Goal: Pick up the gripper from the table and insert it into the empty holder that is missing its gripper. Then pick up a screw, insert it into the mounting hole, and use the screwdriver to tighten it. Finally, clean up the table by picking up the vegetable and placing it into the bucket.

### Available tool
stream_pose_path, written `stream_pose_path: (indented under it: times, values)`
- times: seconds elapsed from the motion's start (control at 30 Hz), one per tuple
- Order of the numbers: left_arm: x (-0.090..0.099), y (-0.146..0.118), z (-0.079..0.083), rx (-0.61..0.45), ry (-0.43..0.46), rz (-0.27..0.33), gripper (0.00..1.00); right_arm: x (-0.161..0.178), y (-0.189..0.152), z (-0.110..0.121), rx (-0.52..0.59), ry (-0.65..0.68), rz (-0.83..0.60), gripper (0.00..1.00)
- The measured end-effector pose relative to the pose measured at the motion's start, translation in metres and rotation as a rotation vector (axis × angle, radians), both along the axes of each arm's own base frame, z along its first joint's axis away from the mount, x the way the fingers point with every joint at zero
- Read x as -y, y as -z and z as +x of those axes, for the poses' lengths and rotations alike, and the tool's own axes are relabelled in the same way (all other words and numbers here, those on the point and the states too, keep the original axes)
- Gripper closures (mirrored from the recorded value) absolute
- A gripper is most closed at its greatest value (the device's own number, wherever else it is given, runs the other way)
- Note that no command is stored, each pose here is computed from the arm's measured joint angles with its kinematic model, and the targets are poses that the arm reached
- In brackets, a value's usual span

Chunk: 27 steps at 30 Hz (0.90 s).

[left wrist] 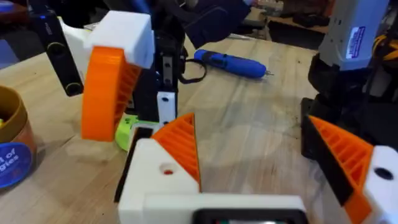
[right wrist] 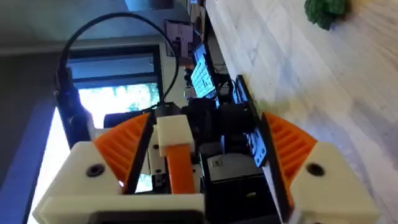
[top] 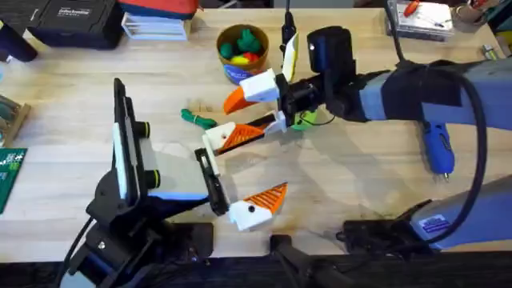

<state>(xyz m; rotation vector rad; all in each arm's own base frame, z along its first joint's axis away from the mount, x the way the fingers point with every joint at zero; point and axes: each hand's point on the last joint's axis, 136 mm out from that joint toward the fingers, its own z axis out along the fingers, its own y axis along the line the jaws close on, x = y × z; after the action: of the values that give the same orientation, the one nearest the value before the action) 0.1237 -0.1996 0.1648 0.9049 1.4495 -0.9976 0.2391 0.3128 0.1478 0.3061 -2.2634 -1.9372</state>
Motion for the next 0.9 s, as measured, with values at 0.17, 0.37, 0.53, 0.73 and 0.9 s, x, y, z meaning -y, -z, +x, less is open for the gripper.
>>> stream_pose_path:
  times: [0.17,0.37,0.53,0.73,0.9]
  values:
    - [0.0,0.0,-0.001,0.0,0.007,0.0,0.015,0.002,0.0,0.003,0.003,0.009,0.001,0.009]
    - [0.0,0.0,-0.001,0.0,0.007,0.0,0.015,0.01,0.0,0.012,0.02,0.037,0.005,0.009]
    - [0.0,0.0,-0.001,0.0,0.007,-0.001,0.016,0.028,0.002,0.036,0.053,0.119,-0.001,0.007]
    - [0.0,0.0,-0.001,0.0,0.007,-0.001,0.015,0.05,0.002,0.063,0.131,0.248,-0.049,0.007]
    - [0.0,0.0,-0.001,0.0,0.007,0.0,0.015,0.072,-0.007,0.062,0.15,0.319,-0.155,0.007]
